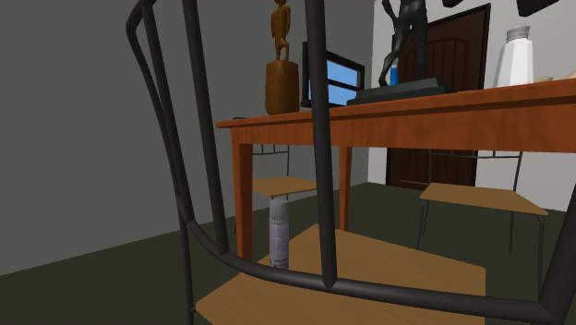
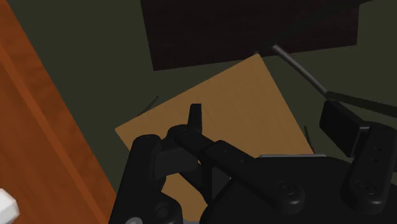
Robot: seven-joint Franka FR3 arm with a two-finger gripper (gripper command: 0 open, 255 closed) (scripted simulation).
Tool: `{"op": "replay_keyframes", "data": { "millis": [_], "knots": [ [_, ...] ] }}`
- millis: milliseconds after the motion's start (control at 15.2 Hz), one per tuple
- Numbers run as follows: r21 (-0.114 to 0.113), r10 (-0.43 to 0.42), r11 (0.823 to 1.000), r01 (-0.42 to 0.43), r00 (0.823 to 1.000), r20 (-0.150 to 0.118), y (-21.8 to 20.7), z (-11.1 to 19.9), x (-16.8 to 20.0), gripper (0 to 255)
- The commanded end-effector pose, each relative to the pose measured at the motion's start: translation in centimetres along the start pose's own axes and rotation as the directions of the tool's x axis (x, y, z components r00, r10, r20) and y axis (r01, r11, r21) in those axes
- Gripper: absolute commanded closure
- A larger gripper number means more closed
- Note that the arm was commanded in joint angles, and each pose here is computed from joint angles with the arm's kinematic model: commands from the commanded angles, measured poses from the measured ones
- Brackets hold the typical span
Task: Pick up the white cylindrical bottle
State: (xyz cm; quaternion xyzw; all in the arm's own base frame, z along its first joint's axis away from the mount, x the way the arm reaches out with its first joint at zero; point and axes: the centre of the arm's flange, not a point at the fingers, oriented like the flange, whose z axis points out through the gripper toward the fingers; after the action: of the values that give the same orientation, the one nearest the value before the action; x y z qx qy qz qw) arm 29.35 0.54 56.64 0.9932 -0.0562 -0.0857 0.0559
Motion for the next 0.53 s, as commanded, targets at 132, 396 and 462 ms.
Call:
{"op": "replay_keyframes", "data": {
  "millis": [132,396,462],
  "knots": [
    [0.005,-0.001,1.0,0.001,1.0,-0.011,-0.4,1.2,2.1,0],
    [0.015,-0.002,1.0,0.003,0.999,-0.032,-1.2,3.7,6.4,0],
    [0.018,-0.002,1.0,0.003,0.999,-0.037,-1.4,4.2,7.5,0]
  ]
}}
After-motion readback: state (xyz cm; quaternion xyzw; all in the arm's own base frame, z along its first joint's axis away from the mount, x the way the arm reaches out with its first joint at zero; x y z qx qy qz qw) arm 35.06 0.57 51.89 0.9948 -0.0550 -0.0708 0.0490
